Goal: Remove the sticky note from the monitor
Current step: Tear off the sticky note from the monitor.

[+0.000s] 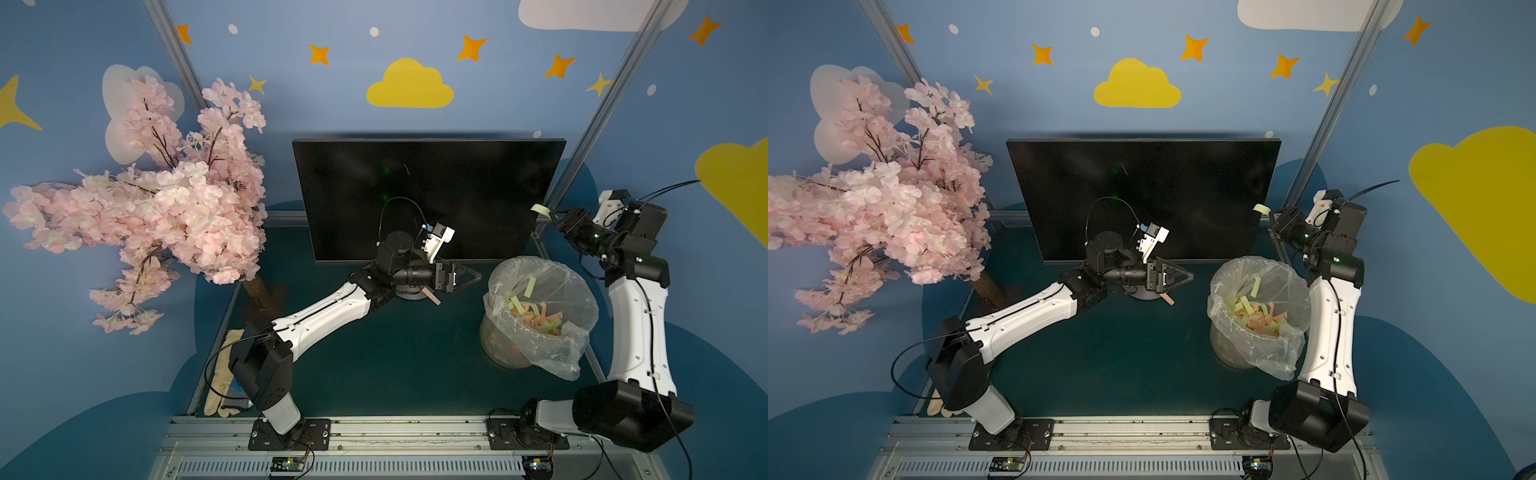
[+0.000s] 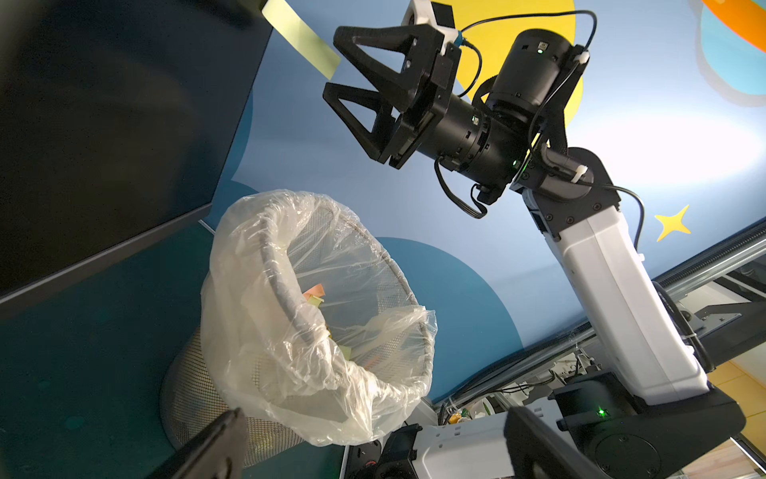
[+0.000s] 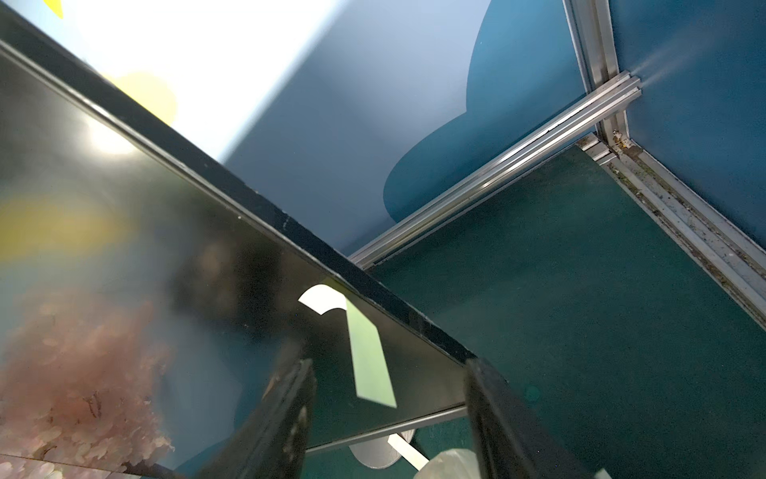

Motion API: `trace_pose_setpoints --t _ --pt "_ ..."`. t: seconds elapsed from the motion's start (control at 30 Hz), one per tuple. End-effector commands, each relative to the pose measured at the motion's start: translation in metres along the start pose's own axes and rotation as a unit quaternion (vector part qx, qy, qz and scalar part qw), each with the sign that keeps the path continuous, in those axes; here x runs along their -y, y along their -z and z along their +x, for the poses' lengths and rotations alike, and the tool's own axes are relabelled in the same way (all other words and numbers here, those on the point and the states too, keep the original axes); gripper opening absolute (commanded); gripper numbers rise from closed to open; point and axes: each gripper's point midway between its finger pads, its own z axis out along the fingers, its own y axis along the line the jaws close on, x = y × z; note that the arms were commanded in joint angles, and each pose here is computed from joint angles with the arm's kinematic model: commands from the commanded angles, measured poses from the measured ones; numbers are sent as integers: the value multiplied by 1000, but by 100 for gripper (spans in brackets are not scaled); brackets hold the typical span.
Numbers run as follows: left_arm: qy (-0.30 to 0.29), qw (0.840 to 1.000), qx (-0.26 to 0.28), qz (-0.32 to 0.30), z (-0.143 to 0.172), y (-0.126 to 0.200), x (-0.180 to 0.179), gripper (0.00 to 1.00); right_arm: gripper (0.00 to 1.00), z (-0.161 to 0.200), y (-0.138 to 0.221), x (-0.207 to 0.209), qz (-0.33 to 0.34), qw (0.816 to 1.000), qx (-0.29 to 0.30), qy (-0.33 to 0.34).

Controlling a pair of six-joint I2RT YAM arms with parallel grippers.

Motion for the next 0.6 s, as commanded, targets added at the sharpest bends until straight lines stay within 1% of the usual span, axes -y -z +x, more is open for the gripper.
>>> trace_pose_setpoints --t 0.0,0.37,0.47,0.57 --pt "-15 1000 9 12 -11 -3 8 100 62 -5 -1 -12 -16 1000 -1 15" --pt "-13 1000 10 10 -12 -4 6 100 58 0 -15 -18 -24 999 -17 19" --pt "-13 1000 9 10 -12 -4 5 100 52 0 -15 -17 -23 999 -18 22" --pt "-13 1000 9 11 -12 -4 6 100 41 0 -15 -16 -21 999 -19 24"
